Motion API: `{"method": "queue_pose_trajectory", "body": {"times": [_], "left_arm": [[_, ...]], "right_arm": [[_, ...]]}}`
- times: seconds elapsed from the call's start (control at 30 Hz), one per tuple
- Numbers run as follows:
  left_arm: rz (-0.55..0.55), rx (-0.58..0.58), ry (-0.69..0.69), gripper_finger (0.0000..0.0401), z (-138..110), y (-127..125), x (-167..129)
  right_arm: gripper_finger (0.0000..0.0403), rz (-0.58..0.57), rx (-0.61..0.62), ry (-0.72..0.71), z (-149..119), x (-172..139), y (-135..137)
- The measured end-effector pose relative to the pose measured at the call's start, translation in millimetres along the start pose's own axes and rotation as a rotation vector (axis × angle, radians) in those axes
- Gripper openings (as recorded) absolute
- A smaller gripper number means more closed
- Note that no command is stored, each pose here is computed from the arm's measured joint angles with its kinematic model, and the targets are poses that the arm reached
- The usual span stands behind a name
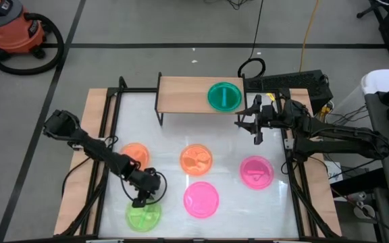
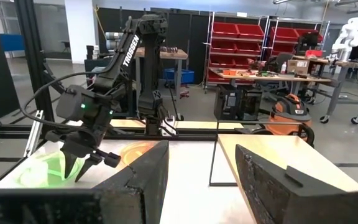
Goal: Place and stack plates onto a shelf
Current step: Stack the green plate on top of the blue plate on the shelf
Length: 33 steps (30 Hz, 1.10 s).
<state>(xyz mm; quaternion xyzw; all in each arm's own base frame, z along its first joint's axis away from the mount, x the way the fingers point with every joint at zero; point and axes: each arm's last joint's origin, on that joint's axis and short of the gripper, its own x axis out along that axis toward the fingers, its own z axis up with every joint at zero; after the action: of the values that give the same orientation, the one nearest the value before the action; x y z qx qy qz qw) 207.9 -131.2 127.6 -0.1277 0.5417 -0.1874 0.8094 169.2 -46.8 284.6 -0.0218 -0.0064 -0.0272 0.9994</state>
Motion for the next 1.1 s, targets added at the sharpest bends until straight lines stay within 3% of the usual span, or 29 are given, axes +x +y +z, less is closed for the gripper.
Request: {"method": "queue_pose_trajectory", "body": {"times": [0.33,0.6,0.83,1.1], "left_arm": [[-0.034,0.024,0.034,0.0010,-3,-4,1],[-0.032,0.043,0.051,0.0004,18,-8,-10],[0.085,0.210,-0.006,0.0002,68,-10,-43],[0.348,0.404,-0.205,0.0001,144,15,-118]], "right_arm": [[0.0167,-0.003,0.001,0.000,0,0,0],[0.0167,-0.001,0.002,0.002,0,0,0],[0.0167,0.001,0.007,0.021,-2,0,0],[0.0167,0.009,0.008,0.024,-2,0,0]]}}
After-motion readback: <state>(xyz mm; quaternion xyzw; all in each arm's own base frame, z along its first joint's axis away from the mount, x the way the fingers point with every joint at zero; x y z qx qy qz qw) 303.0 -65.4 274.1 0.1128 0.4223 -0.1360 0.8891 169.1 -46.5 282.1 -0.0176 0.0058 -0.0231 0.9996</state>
